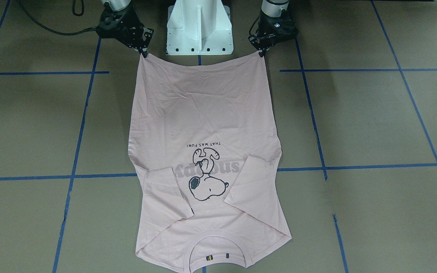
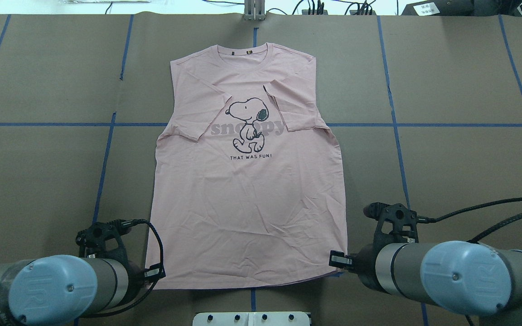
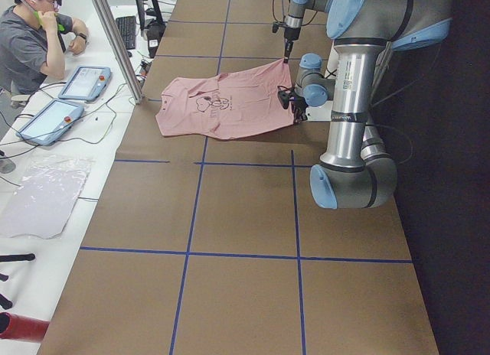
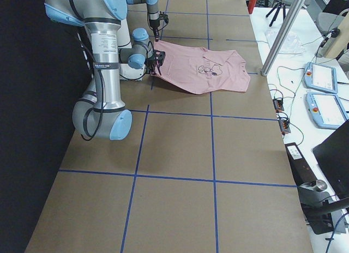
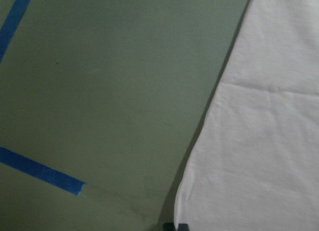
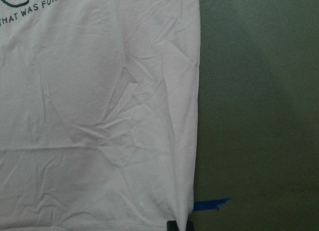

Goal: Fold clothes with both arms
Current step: 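Lift the hem with both grippers and fold it toward the collar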

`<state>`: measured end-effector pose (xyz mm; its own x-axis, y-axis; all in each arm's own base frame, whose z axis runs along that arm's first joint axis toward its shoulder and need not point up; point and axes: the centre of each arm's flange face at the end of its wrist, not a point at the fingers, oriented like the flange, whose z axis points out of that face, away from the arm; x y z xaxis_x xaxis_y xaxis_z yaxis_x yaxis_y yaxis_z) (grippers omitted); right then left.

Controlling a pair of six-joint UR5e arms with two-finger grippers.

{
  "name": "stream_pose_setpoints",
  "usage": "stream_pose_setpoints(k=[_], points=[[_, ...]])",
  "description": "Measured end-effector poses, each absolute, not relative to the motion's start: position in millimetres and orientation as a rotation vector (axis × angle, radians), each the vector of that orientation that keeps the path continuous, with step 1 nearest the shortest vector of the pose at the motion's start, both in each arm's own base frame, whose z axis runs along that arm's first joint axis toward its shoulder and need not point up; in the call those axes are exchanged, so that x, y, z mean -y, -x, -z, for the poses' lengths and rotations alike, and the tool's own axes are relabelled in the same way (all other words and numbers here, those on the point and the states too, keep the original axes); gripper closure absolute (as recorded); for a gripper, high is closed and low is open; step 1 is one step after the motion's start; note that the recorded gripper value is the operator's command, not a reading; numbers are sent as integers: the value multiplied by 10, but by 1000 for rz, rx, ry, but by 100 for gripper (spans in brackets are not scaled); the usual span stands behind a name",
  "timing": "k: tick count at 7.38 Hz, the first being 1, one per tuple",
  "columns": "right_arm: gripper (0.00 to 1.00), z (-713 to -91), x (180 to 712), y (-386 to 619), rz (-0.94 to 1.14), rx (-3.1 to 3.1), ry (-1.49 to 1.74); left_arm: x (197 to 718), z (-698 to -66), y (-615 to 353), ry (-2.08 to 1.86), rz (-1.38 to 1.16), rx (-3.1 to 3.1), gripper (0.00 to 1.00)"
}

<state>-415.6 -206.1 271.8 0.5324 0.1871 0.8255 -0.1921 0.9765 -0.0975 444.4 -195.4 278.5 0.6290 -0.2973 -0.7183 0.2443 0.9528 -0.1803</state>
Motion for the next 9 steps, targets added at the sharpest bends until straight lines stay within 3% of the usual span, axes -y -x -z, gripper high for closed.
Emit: stream_pose_setpoints(k=[5,7,9], points=[[100,-2453,1434,3484,-64,1019,233,1574,-2009,-3616,106,90,-967,100],[100,-2445,1719,3597,-81,1033,163,1586,-1994,-3756,92,60,-955,100],[100,-2366,2497,3827,-97,1052,-7,2098,-1989,-3876,-28,65,-940,100]])
